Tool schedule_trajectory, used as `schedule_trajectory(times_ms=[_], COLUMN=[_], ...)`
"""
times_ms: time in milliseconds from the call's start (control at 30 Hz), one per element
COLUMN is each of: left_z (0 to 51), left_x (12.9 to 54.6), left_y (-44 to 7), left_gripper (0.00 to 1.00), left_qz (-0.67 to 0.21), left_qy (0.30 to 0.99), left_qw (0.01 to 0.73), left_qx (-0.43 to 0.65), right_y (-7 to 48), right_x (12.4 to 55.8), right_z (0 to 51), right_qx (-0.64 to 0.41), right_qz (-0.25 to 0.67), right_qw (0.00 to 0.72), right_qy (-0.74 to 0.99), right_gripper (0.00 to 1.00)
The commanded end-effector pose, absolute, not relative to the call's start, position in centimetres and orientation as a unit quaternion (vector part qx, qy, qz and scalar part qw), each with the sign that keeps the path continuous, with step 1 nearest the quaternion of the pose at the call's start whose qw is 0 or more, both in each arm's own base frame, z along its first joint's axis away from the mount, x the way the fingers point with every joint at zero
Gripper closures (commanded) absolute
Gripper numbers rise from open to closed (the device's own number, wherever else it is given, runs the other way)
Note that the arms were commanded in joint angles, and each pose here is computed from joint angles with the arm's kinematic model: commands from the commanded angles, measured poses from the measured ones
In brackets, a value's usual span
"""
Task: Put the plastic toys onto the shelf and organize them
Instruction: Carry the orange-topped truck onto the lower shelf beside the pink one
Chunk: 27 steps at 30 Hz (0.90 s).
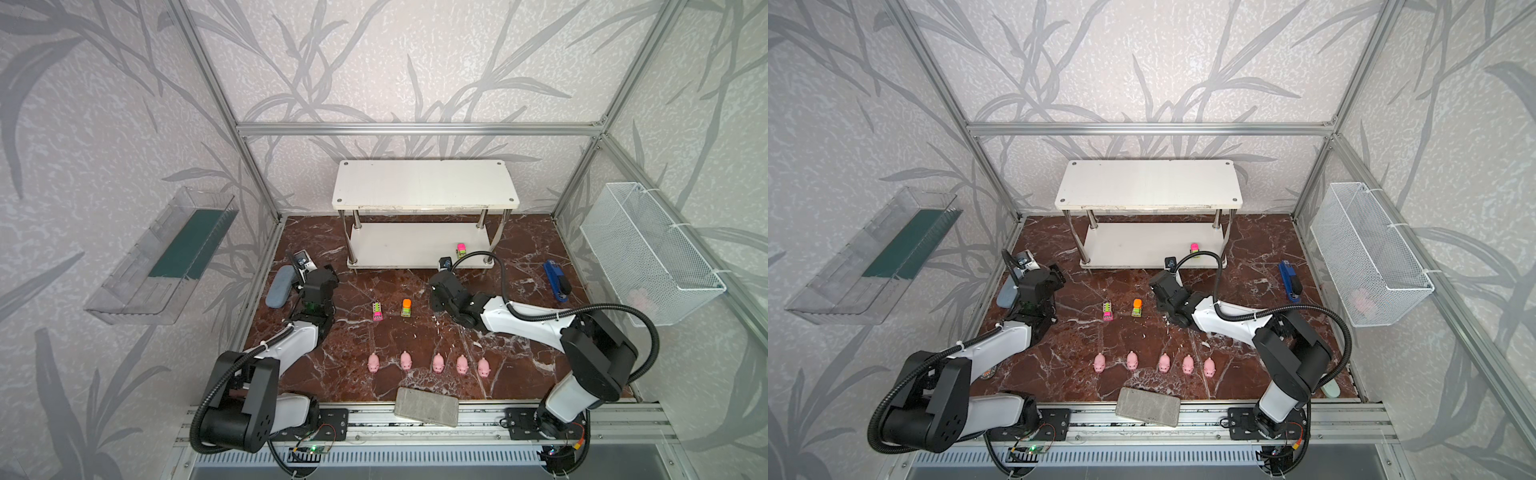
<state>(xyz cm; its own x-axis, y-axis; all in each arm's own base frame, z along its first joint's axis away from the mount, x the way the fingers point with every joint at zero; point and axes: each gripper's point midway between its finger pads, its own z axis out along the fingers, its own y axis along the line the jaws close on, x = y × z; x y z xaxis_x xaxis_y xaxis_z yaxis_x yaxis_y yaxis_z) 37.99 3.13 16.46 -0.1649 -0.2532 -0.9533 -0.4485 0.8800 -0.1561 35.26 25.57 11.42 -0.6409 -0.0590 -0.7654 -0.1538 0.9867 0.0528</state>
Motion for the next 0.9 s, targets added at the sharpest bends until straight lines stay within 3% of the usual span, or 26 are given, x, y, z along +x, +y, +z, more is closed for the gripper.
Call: schedule_trajectory(times_ms=[0,333,867], left_z=[16.0,16.1,16.1], left_x=[37.7,37.8,37.9], left_y=[3.4,3.4,3.3], left_gripper=[0.25,0.25,0.25], left_qz=[0.087,0.085,0.086], left_qy=[0.757,0.758,0.758], left_qw=[0.601,0.602,0.602], left_qx=[-0.24,-0.238,-0.236], right_y=[25.5,25.1,25.6], right_x=[36.7,42.6,48.3], right_z=[15.0,18.2,15.3], right_qx=[-0.069,-0.043,-0.028], right_qz=[0.043,0.045,0.029], right_qw=[0.459,0.518,0.529], right_qy=[0.884,0.853,0.848], right_gripper=[0.73,0.73,0.72])
